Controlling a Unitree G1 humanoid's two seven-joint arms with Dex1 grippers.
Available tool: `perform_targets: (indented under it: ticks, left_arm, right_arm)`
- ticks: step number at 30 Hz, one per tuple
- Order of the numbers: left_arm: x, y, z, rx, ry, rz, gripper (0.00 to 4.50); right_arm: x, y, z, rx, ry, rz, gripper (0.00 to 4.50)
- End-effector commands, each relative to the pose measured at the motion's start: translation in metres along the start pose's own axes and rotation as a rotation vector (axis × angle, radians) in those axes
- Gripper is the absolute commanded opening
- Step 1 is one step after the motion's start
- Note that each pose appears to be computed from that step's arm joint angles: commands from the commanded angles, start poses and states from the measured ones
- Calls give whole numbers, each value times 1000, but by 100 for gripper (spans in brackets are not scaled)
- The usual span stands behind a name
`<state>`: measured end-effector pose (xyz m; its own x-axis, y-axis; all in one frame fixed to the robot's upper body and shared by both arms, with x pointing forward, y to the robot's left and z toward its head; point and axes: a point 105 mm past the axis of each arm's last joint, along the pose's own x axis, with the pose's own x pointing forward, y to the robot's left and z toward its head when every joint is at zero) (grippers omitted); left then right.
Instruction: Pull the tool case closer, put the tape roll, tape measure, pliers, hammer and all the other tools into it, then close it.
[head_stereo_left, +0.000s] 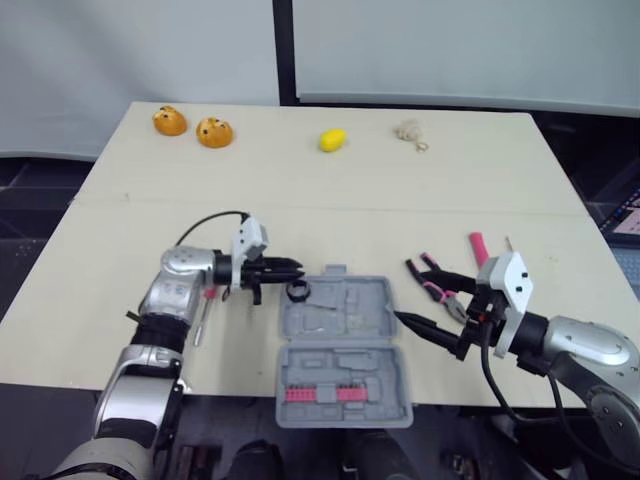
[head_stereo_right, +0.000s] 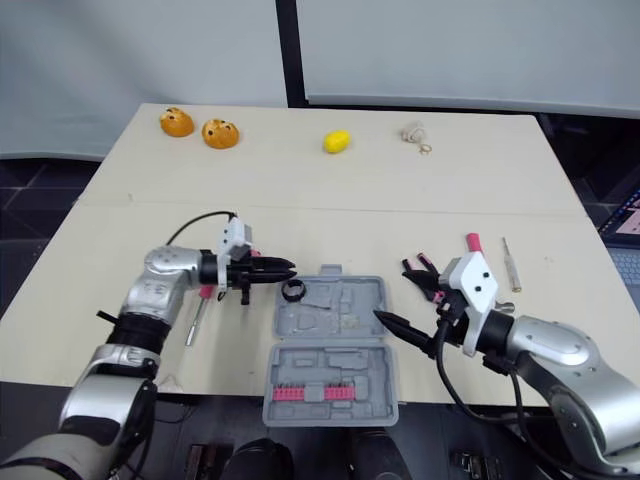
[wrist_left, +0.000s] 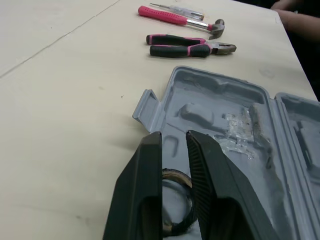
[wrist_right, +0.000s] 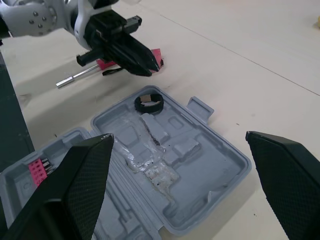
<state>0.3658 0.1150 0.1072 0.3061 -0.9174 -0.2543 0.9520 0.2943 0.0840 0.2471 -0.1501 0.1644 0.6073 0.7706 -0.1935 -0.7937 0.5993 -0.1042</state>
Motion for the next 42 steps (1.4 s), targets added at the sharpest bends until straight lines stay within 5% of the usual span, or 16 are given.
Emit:
perform_targets:
  ticks: [1, 14, 23, 29, 31, 34, 39, 42]
  left_arm:
    - [5, 3, 3, 51, -2, 12, 72]
    - [12, 2, -10, 85, 47, -3, 72]
    - [6, -5, -52, 195, 259, -28, 72]
    - [5, -6, -43, 197, 201, -47, 72]
    - [-1, 0, -20, 198, 97, -4, 72]
    - [-29, 0, 21, 173, -94, 51, 164]
    - [-97, -25, 20, 103, -90, 221, 419]
    - [-128, -39, 9, 18, -63, 339, 446]
  right_arm:
    - [0, 6, 5, -14, -6, 49, 450]
    - [-1, 9, 4, -5, 2, 51, 450]
    - [-3, 9, 3, -8, 16, 47, 450]
    - [-4, 8, 3, -10, 22, 48, 450]
    - [-5, 8, 3, -12, 27, 49, 450]
    - [-8, 3, 3, -15, 39, 47, 450]
    - [-31, -26, -3, -16, 109, -10, 450]
    - [-48, -43, -9, -15, 155, -45, 450]
